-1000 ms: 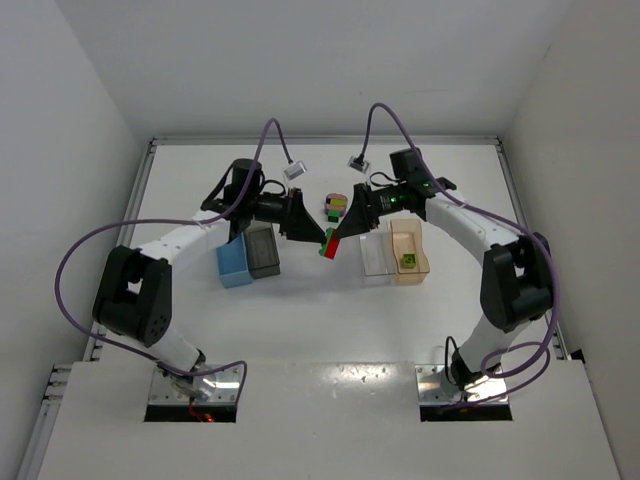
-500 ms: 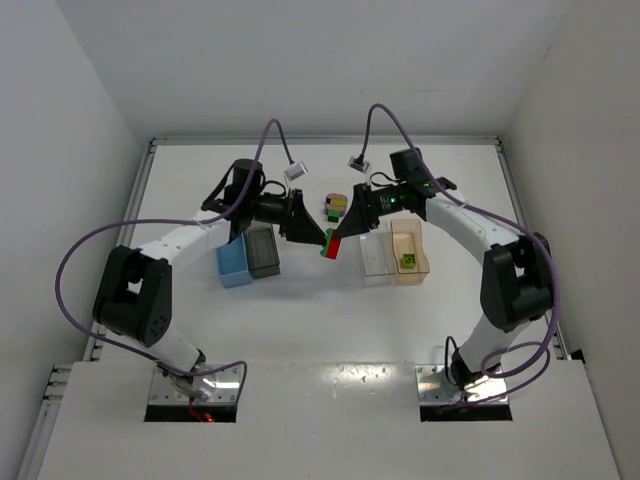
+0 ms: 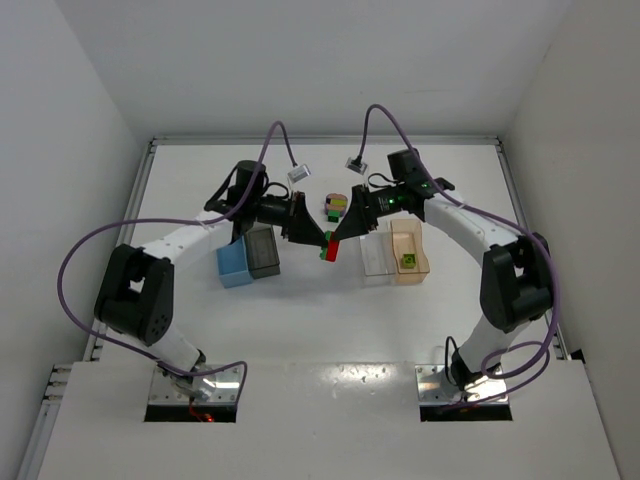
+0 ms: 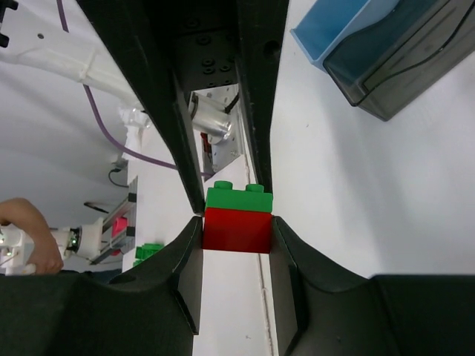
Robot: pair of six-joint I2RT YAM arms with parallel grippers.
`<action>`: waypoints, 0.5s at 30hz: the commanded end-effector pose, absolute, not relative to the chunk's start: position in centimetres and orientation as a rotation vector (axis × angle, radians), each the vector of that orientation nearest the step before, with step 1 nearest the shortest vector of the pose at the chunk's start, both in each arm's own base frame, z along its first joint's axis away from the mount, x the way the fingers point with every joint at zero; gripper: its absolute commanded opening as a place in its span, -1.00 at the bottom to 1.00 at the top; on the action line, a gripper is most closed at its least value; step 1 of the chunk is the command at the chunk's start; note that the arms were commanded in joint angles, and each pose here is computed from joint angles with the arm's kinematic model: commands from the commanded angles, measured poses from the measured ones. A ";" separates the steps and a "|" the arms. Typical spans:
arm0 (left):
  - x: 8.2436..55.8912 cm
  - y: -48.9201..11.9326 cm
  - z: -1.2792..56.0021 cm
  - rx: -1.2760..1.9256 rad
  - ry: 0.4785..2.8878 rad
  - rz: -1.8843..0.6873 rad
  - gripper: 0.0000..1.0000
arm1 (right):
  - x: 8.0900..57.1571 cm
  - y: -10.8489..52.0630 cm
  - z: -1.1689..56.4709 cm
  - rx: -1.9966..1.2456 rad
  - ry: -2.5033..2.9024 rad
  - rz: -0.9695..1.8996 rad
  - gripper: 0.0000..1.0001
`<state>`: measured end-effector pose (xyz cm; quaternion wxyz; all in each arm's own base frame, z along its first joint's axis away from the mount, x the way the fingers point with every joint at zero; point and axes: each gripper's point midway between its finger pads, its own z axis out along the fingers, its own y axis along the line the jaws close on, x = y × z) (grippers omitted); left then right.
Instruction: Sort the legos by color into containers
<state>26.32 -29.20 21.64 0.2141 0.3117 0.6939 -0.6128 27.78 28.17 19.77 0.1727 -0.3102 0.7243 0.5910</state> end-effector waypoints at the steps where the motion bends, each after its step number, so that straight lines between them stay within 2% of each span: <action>1: 26.1 -29.5 22.4 0.941 1.839 -1.706 -0.47 | 27.8 28.8 22.2 -0.961 1.942 1.688 -1.00; 4: 26.0 -29.6 22.6 0.952 1.826 -1.711 -0.67 | 27.6 28.7 21.9 -0.957 1.951 1.692 -1.00; 9: 25.7 -29.3 23.1 0.949 1.804 -1.673 -0.88 | 27.3 27.8 21.4 -0.940 1.968 1.695 -1.00; 15: 28.4 -26.1 23.9 0.819 1.804 -1.536 -1.00 | 26.3 26.2 21.2 -0.948 1.968 1.635 -1.00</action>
